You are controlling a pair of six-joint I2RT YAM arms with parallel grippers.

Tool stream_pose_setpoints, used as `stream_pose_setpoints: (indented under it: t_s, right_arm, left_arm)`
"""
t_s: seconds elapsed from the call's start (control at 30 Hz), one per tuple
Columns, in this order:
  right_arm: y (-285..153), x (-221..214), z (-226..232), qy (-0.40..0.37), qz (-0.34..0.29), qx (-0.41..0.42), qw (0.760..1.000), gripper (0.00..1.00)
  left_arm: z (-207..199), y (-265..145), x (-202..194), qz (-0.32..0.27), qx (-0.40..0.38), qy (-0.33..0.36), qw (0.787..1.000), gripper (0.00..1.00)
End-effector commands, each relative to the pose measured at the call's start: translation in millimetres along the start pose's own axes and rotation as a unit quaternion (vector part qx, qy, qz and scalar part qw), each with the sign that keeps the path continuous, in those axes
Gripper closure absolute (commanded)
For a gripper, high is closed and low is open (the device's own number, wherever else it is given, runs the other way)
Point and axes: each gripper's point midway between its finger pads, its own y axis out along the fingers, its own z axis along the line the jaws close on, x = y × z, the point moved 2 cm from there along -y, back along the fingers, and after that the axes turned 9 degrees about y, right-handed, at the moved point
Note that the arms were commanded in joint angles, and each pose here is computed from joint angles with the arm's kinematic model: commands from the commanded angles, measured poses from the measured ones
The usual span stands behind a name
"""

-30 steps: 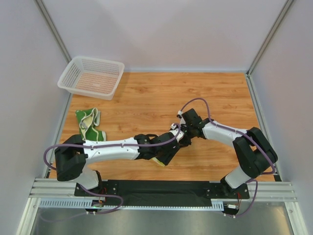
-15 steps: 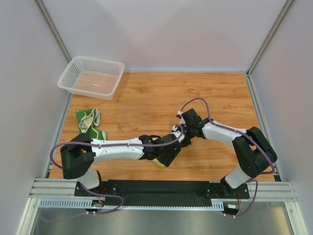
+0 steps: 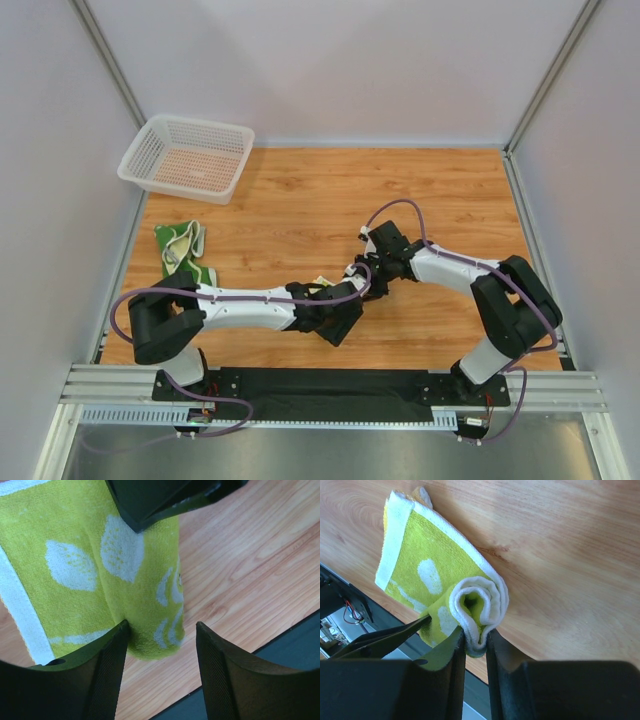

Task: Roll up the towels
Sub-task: Roll the towel

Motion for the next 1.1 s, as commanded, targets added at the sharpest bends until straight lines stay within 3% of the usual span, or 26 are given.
stream_pose_setpoints:
  t_s: [0.0, 0.2, 0.3, 0.43, 0.63, 0.73, 1.07]
  right_arm:
    - [-0.1, 10.2, 9.7, -0.016, -0.011, 0.009, 1.0, 0.8]
    - [0.9, 11.1, 9.7, -0.015, -0.008, 0.007, 1.0, 0.8]
    - [1.0, 10.7, 10.0, -0.015, -0.007, 0.007, 1.0, 0.78]
    - [1.5, 9.4, 8.7, -0.014, -0.004, 0.005, 1.0, 0.76]
    - [-0.5, 11.3, 4.6, -0.016, -0.006, -0.006, 1.0, 0.71]
    - [-3.8, 17.7, 1.8, -0.011, -0.008, -0.013, 1.0, 0.66]
    - [-25.4, 44.4, -10.9, -0.002, -0.023, -0.052, 0.998, 0.54]
  left_arm:
    - [4.7, 5.2, -16.9, 0.025, 0.02, -0.004, 0.999, 0.37]
    - [0.5, 15.9, -22.5, 0.037, 0.013, 0.001, 0.999, 0.44]
    - [1.5, 25.9, -31.1, 0.055, 0.02, 0.003, 0.998, 0.53]
    - [3.9, 28.4, -34.0, 0.06, 0.027, 0.005, 0.998, 0.77]
    - [-4.6, 13.5, -22.9, 0.042, -0.01, 0.01, 0.999, 0.95]
    - [-10.2, 7.2, -19.5, 0.032, -0.041, -0.002, 0.999, 1.0]
    - [-20.5, -6.1, -2.7, -0.023, -0.129, -0.075, 0.989, 1.0]
